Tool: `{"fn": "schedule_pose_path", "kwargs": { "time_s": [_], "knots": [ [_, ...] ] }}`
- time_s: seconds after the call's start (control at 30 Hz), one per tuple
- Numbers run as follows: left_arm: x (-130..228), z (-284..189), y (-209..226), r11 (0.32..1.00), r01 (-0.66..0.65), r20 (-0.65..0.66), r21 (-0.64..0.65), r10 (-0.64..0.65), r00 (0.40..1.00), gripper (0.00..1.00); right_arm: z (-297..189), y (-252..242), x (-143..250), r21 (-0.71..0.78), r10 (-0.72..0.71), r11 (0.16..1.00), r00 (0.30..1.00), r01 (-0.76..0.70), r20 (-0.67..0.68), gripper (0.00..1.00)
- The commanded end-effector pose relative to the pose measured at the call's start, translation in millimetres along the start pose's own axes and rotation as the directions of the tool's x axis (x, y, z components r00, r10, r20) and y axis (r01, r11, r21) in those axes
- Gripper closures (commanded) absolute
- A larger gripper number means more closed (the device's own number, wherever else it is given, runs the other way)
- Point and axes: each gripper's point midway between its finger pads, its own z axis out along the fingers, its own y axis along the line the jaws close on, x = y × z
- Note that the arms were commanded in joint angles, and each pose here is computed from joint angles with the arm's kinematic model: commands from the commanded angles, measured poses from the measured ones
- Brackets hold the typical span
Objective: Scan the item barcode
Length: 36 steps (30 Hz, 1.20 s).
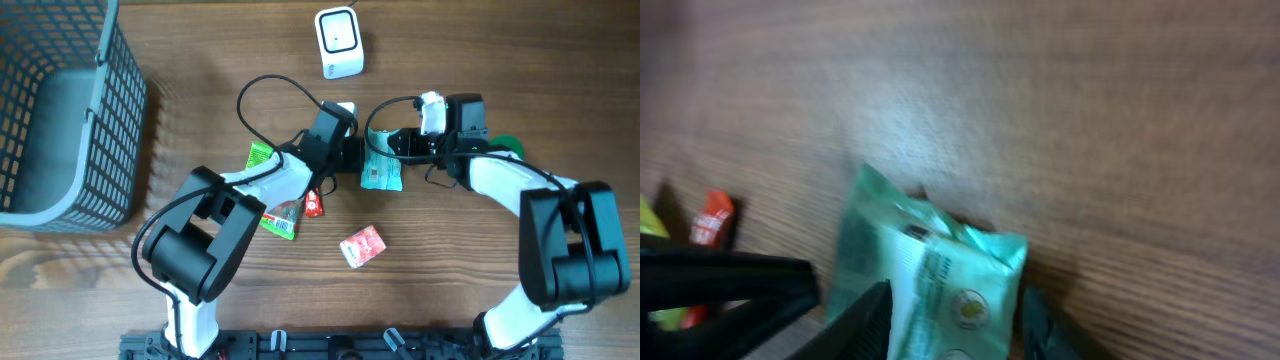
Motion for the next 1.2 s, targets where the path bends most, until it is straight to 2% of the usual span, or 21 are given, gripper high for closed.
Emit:
{"fn": "schedule_pose_path", "kwargs": {
  "time_s": [0.0, 0.1, 0.27, 0.3, 0.37, 0.43, 0.5, 0.57, 0.6, 0.67, 0.73, 0.83, 1.0, 1.17],
  "knots": [
    [23.5, 5.4, -4.8, 1.000, -0.026, -0.069, -0.004, 0.026, 0.997, 0.96, 5.1, -5.4, 27.9, 0.025, 0.083, 0.996, 0.990, -0.081, -0.110, 0.66],
    [26.7, 6.3, -10.7, 0.999, -0.037, -0.072, 0.006, 0.038, 0.997, 0.96, -4.0, -7.4, 72.2, 0.076, 0.185, 0.982, 0.943, -0.171, -0.278, 0.69],
    [33.1, 5.6, -4.1, 0.999, -0.037, -0.096, -0.026, 0.035, 0.995, 0.96, -26.7, -0.5, 104.9, 0.121, 0.254, 0.967, 0.876, -0.224, -0.409, 0.68],
    [27.5, 4.7, 4.0, 0.998, -0.031, -0.077, -0.057, 0.027, 0.997, 0.96, -38.7, 5.3, 104.6, 0.124, 0.258, 0.966, 0.871, -0.227, -0.417, 0.66],
    [14.6, 1.4, 14.0, 0.996, -0.017, -0.038, -0.086, 0.014, 0.999, 0.95, -58.6, 16.3, 93.4, 0.113, 0.244, 0.970, 0.889, -0.217, -0.388, 0.62],
    [-8.7, -13.2, 18.6, 0.997, 0.014, 0.010, -0.074, -0.013, 1.000, 0.95, -79.4, 29.5, 68.5, 0.080, 0.194, 0.981, 0.934, -0.178, -0.298, 0.55],
    [-17.2, -32.5, -1.1, 0.998, 0.034, -0.016, 0.051, -0.033, 0.999, 0.94, -95.2, 28.4, 43.1, 0.114, 0.141, 0.986, 0.973, -0.121, -0.185, 0.52],
    [-1.5, -47.6, -24.1, 0.983, 0.058, -0.120, 0.177, -0.037, 0.992, 0.94, -99.9, 20.3, 34.0, 0.167, 0.122, 0.981, 0.983, -0.098, -0.140, 0.48],
    [25.3, -54.9, -32.5, 0.971, 0.104, -0.247, 0.215, -0.049, 0.968, 0.95, -98.6, 15.2, 35.3, 0.191, 0.121, 0.977, 0.982, -0.093, -0.144, 0.46],
    [70.0, -63.8, -24.7, 0.976, 0.172, -0.419, 0.133, -0.102, 0.902, 0.96, -93.6, 12.0, 41.9, 0.193, 0.115, 0.978, 0.978, -0.080, -0.175, 0.46],
    [95.9, -71.7, -21.7, 0.979, 0.189, -0.506, 0.075, -0.126, 0.853, 0.96, -90.7, 9.5, 50.7, 0.201, 0.133, 0.975, 0.969, -0.091, -0.210, 0.46],
    [116.4, -77.1, -26.0, 0.985, 0.161, -0.561, 0.058, -0.101, 0.822, 0.96, -95.5, 10.2, 70.4, 0.220, 0.196, 0.966, 0.941, -0.136, -0.277, 0.46],
    [126.6, -75.9, -34.5, 0.990, 0.128, -0.573, 0.060, -0.071, 0.817, 0.96, -106.1, 11.6, 97.6, 0.251, 0.250, 0.954, 0.893, -0.162, -0.374, 0.44],
    [135.2, -64.2, -30.7, 0.994, 0.104, -0.571, 0.016, -0.077, 0.818, 0.96, -109.3, 13.4, 105.0, 0.267, 0.297, 0.942, 0.870, -0.201, -0.393, 0.44]
  ]
}}
